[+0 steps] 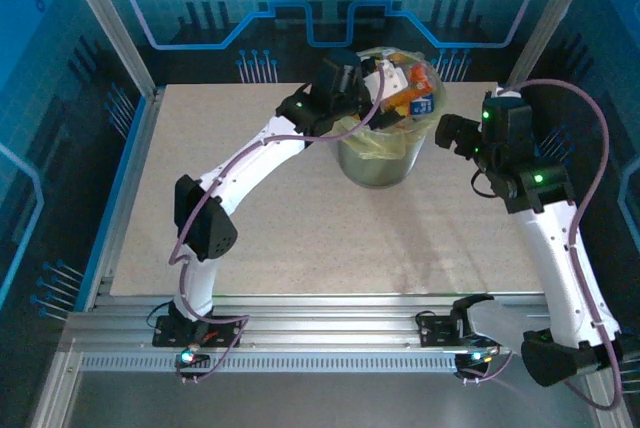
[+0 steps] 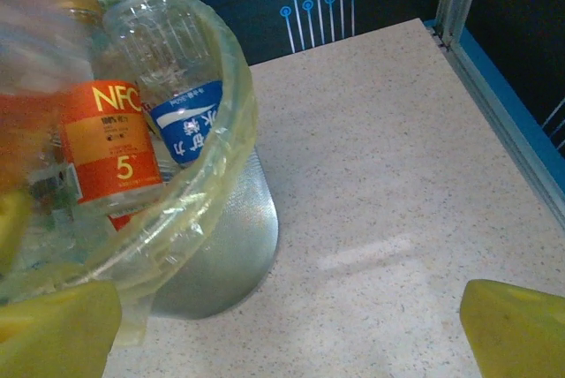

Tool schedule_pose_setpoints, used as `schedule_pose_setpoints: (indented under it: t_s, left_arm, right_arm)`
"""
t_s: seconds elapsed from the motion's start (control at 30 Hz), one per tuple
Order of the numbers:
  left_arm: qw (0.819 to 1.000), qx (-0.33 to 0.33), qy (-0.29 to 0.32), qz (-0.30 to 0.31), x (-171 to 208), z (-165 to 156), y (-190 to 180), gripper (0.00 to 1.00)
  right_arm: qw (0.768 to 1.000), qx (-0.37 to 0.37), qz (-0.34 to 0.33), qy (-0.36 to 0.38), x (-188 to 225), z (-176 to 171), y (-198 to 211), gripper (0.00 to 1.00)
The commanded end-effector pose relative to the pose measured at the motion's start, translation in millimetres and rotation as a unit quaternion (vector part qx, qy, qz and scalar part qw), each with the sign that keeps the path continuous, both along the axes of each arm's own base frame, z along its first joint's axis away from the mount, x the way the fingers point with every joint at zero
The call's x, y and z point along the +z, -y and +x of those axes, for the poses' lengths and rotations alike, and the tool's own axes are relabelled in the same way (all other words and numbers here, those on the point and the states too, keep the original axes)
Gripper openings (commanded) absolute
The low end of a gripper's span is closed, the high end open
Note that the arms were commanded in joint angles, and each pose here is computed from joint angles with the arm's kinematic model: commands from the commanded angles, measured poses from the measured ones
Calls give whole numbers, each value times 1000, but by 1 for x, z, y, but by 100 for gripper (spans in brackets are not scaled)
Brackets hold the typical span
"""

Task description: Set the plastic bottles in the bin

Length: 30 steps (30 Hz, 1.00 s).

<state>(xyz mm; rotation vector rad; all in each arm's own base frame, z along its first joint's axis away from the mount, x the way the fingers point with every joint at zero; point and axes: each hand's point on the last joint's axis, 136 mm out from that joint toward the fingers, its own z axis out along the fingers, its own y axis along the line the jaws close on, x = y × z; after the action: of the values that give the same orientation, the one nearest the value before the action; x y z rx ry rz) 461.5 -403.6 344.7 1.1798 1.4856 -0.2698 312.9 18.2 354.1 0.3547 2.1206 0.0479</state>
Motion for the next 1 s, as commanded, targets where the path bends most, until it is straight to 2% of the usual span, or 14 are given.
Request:
schedule_pose_setpoints:
  t_s: [0.0, 0.3, 0.4, 0.5, 0.6, 0.8, 0.97]
  left_arm:
    - [1000, -22, -15, 10, -7, -8, 9, 97]
    - [1000, -21, -15, 3, -4, -8, 14, 98]
    - [1000, -19, -12, -8, 2, -9, 13, 98]
    - [1000, -13, -9, -20, 11, -8, 12, 96]
    - [1000, 3, -2, -27, 18, -5, 8, 94]
    - [998, 34, 2, -45, 33, -7, -5, 93]
    - [998, 36, 1, -54, 34, -15, -12, 94]
  right_arm:
    - [999, 25, 9, 21, 18, 17, -8, 100]
    - [998, 62, 17, 19, 24, 49, -25, 98]
    - [996, 80, 19, 19, 25, 59, -31, 84]
    - [994, 101, 30, 17, 26, 70, -41, 76]
    - [993, 113, 39, 9, 22, 79, -48, 61]
    - [992, 120, 37, -11, 9, 98, -52, 51]
    - [991, 123, 31, -32, -4, 114, -55, 52]
